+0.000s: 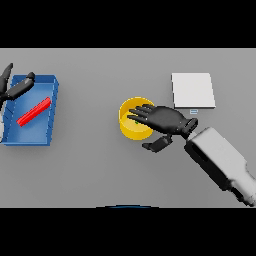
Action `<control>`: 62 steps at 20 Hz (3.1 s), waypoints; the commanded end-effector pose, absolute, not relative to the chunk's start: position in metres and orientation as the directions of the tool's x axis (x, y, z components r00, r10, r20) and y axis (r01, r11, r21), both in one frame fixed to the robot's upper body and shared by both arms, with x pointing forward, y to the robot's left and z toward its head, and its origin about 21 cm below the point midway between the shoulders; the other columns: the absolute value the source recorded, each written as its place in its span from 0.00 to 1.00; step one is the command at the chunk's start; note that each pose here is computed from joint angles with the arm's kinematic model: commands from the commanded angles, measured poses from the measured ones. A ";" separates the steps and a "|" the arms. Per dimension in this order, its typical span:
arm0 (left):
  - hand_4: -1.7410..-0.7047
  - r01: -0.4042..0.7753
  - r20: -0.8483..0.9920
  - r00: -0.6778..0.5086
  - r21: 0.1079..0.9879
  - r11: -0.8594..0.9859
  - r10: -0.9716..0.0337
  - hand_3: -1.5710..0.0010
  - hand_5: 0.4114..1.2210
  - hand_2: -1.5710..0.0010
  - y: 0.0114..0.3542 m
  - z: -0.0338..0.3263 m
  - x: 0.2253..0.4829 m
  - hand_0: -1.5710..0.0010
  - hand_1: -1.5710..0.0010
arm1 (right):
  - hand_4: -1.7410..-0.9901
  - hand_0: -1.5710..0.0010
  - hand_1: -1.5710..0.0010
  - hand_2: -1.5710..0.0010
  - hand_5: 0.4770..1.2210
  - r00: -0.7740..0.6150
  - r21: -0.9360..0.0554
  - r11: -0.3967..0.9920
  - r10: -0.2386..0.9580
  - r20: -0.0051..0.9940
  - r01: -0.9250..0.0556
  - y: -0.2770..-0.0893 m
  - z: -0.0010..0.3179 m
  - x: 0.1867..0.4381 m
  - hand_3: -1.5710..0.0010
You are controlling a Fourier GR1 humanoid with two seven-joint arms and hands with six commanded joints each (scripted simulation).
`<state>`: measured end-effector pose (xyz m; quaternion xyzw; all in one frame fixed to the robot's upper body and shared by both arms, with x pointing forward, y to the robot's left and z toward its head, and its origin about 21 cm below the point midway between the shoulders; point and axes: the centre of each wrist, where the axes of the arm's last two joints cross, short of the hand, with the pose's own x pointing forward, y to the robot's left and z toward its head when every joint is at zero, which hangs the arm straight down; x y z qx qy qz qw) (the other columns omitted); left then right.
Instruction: Pick up the red beaker and tilt it to pour out 1 green nut into yellow bowl. Pick up the yellow bowl and place it on the metallic measuring scale.
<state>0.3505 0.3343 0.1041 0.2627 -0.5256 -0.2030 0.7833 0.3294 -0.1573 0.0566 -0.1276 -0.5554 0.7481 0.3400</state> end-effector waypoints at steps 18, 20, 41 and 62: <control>0.92 0.056 0.699 0.357 0.646 0.762 -0.619 1.00 0.37 1.00 0.341 0.104 0.352 1.00 1.00 | 0.41 0.57 0.59 0.62 0.72 -0.760 -0.842 -0.343 0.640 0.115 -0.416 -0.129 0.042 0.351 0.64; 0.92 0.058 0.705 0.349 0.642 0.765 -0.618 1.00 0.36 1.00 0.339 0.104 0.353 1.00 1.00 | 0.27 0.36 0.38 0.40 0.82 -0.768 -0.841 -0.336 0.625 0.138 -0.424 -0.132 0.044 0.352 0.50; 0.91 0.058 0.719 0.338 0.628 0.776 -0.607 1.00 0.36 1.00 0.339 0.104 0.354 1.00 1.00 | 0.00 0.00 0.00 0.05 1.00 -0.709 -0.858 -0.319 0.701 0.071 -0.402 -0.155 0.112 0.344 0.25; 0.85 0.045 0.709 0.402 0.617 0.786 -0.580 1.00 0.46 1.00 0.333 0.120 0.346 1.00 1.00 | 0.00 0.00 0.00 0.06 1.00 -0.385 -0.931 -0.133 0.923 0.010 -0.341 -0.265 0.112 0.412 0.23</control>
